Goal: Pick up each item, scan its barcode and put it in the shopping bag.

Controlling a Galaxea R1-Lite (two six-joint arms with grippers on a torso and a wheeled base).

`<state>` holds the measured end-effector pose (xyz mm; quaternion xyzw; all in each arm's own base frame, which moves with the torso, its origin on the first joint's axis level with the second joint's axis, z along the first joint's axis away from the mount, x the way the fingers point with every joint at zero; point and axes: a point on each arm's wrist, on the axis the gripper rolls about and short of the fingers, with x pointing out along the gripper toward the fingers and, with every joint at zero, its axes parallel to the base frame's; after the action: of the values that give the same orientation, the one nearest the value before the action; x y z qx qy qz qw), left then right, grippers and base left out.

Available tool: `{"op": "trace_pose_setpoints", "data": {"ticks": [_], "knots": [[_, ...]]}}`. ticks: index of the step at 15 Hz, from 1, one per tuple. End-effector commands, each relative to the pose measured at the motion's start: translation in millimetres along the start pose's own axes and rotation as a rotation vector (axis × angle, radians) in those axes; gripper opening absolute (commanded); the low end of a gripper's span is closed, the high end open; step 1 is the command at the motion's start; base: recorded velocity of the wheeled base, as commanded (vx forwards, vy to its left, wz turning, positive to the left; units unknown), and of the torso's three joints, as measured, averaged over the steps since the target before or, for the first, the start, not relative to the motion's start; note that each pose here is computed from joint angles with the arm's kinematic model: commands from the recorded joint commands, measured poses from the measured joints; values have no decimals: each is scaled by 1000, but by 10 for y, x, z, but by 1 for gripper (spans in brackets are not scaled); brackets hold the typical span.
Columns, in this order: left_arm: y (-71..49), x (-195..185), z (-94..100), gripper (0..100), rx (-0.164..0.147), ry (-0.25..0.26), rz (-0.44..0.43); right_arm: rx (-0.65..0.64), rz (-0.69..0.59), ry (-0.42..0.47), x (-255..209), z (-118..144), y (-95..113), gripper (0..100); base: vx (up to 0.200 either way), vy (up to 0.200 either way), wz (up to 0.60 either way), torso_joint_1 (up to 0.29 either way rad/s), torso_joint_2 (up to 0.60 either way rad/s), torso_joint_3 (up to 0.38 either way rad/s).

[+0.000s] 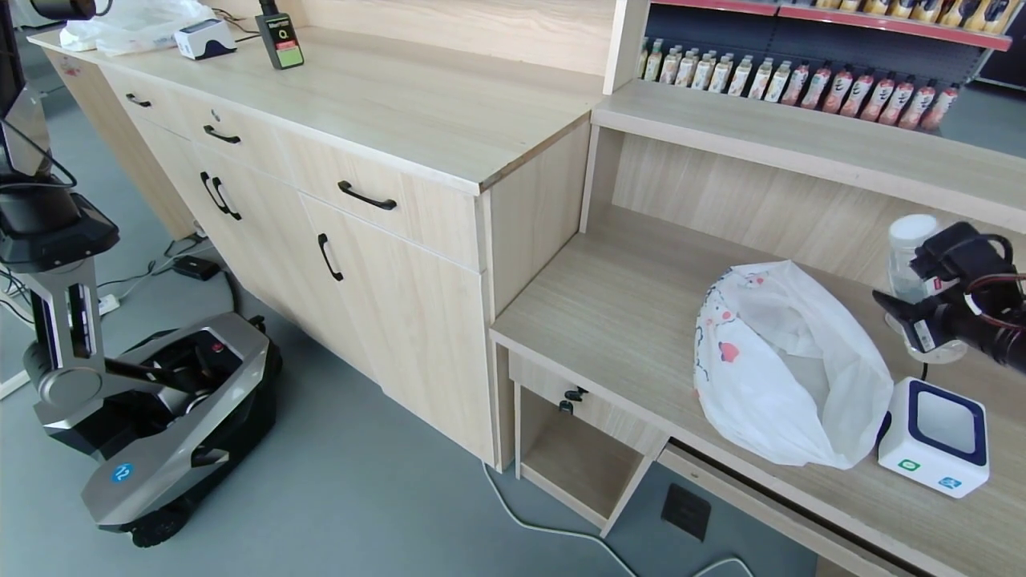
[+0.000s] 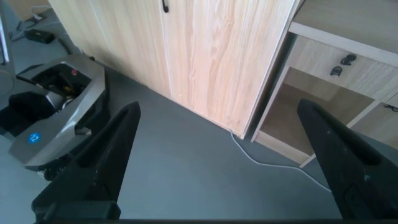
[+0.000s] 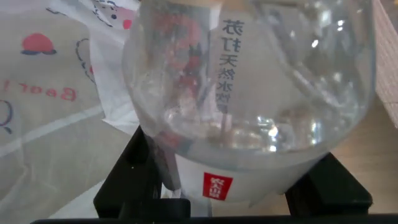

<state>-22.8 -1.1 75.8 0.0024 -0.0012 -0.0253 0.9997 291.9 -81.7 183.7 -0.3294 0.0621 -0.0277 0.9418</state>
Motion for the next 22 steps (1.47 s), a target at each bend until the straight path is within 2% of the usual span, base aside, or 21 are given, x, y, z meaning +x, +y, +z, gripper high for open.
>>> {"op": "trace_pose_setpoints", "data": {"ticks": [1, 3, 4, 8, 11, 16, 19, 22], "knots": [[0, 0, 0, 100, 0, -1, 0, 321, 60, -36, -865, 696, -43, 0, 0, 0, 0, 0, 0, 0], [0, 0, 0, 100, 0, -1, -2, 358, 89, -10, -1010, 645, 45, 0, 0, 0, 0, 0, 0, 0], [0, 0, 0, 100, 0, -1, 0, 363, 71, -33, -1072, 621, 59, 0, 0, 0, 0, 0, 0, 0], [0, 0, 0, 100, 0, -1, 0, 360, 14, -77, -1189, 655, -22, 0, 0, 0, 0, 0, 0, 0], [0, 0, 0, 100, 0, -1, -2, 371, -4, -119, -1168, 696, -51, 0, 0, 0, 600, -46, 124, 90], [0, 0, 0, 100, 0, -1, 0, 546, -8, -119, -506, 551, -62, 0, 0, 0, 120, -114, 354, 228], [0, 0, 0, 100, 0, -1, 0, 543, -30, -145, -141, 353, 10, 0, 0, 0, 0, -19, 54, 31], [0, 0, 0, 100, 0, -1, 0, 543, -45, -113, 70, 48, 118, 0, 0, 0, 0, 0, 0, 0]]}}
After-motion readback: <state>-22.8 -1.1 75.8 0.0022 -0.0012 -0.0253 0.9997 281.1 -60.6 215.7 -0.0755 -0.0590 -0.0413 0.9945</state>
